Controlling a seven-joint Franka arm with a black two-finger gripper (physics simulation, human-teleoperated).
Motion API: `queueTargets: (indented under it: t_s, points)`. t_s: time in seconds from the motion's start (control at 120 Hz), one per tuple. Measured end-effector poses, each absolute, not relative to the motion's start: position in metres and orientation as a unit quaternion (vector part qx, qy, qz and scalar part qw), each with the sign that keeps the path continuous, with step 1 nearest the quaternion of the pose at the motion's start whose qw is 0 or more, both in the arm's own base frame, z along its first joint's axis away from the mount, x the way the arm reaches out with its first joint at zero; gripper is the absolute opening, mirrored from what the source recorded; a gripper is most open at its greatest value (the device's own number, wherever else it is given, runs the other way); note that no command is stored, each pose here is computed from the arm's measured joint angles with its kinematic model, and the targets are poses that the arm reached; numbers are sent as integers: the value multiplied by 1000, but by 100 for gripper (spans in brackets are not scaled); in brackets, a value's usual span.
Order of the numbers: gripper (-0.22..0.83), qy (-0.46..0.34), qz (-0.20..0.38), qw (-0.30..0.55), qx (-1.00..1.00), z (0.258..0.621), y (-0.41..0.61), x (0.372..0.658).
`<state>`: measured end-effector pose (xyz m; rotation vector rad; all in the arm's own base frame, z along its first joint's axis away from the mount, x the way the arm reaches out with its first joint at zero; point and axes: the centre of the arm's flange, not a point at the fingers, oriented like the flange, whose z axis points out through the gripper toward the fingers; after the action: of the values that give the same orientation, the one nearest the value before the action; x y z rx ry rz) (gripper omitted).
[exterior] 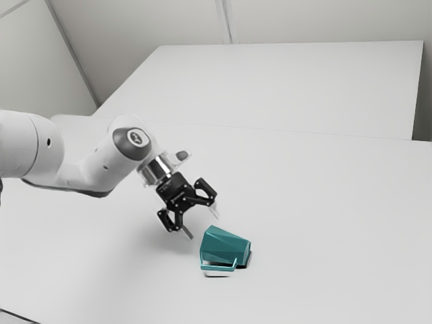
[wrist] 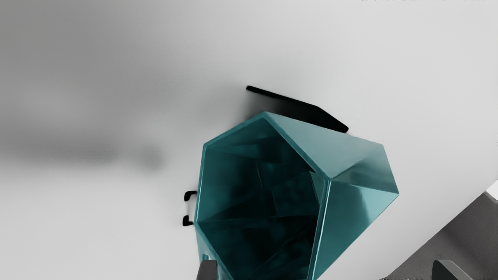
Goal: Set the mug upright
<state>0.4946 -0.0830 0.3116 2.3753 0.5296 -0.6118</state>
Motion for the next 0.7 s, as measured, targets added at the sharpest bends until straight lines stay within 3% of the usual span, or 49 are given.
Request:
queueTargets:
  t_s: [0.567, 0.6, 0.7]
  points:
    - [61, 237, -247, 361, 867, 270, -120, 501]
    - [59, 237, -245, 362, 868, 271, -121, 502]
    - [32, 237, -238, 362, 870, 272, -120, 504]
